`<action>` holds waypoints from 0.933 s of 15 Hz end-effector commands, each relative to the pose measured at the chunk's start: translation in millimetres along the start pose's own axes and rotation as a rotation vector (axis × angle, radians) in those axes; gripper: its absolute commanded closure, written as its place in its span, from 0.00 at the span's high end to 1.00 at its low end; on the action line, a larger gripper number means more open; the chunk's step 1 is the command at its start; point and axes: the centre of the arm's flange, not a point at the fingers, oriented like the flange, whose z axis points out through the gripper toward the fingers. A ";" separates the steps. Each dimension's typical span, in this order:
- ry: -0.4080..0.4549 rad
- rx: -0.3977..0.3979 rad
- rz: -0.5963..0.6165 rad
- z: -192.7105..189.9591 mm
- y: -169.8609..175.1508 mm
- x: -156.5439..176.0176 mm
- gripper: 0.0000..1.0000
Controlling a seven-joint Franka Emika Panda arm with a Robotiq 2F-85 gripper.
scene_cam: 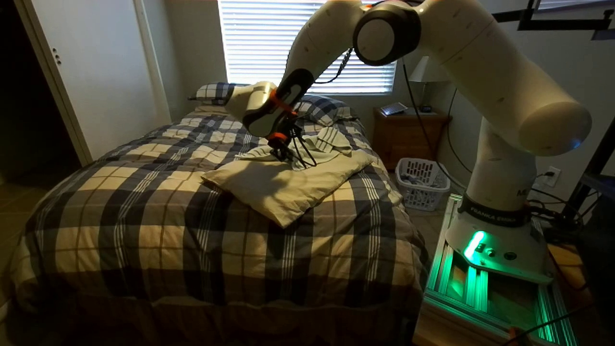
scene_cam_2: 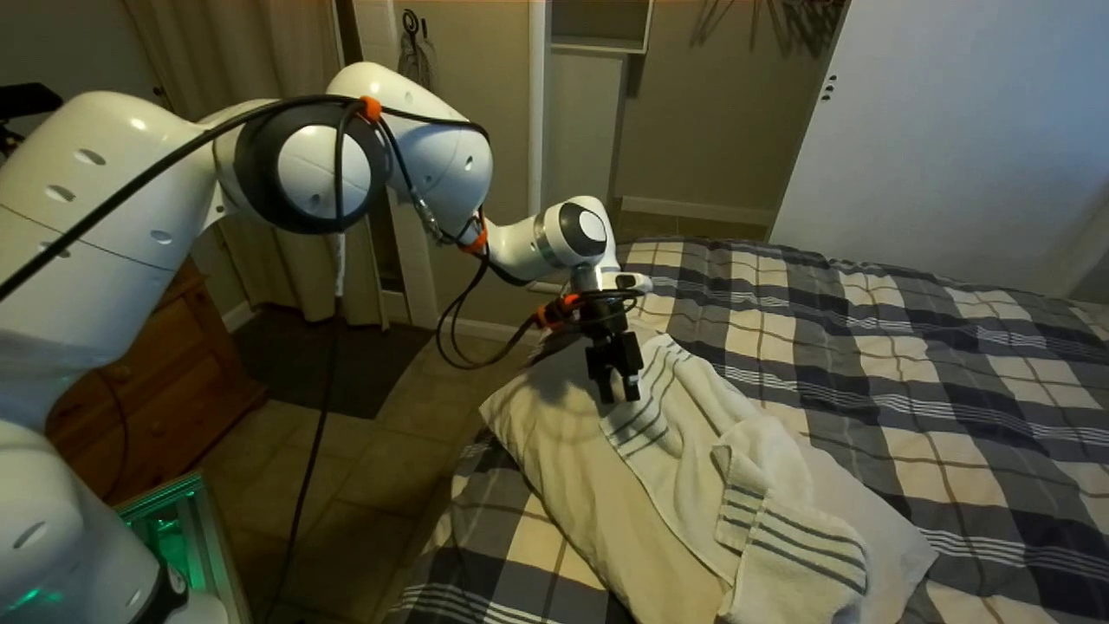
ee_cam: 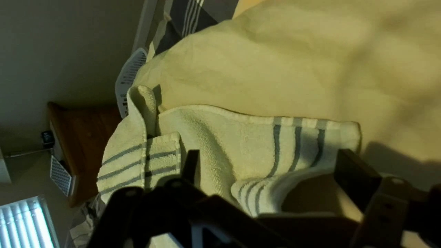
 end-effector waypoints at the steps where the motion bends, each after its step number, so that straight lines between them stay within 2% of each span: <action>1: 0.062 0.044 0.054 -0.1 13.3 -14.5 1.00; 2: 0.068 0.042 0.063 0.5 14.9 -14.0 0.94; 3: 0.070 0.040 0.068 1.6 15.9 -13.8 0.74; 5: 0.070 0.034 0.073 4.2 16.8 -14.5 0.68; 9: 0.064 0.039 0.084 12.2 15.5 -12.7 0.39; 14: 0.077 0.107 0.129 14.5 7.1 -8.9 0.05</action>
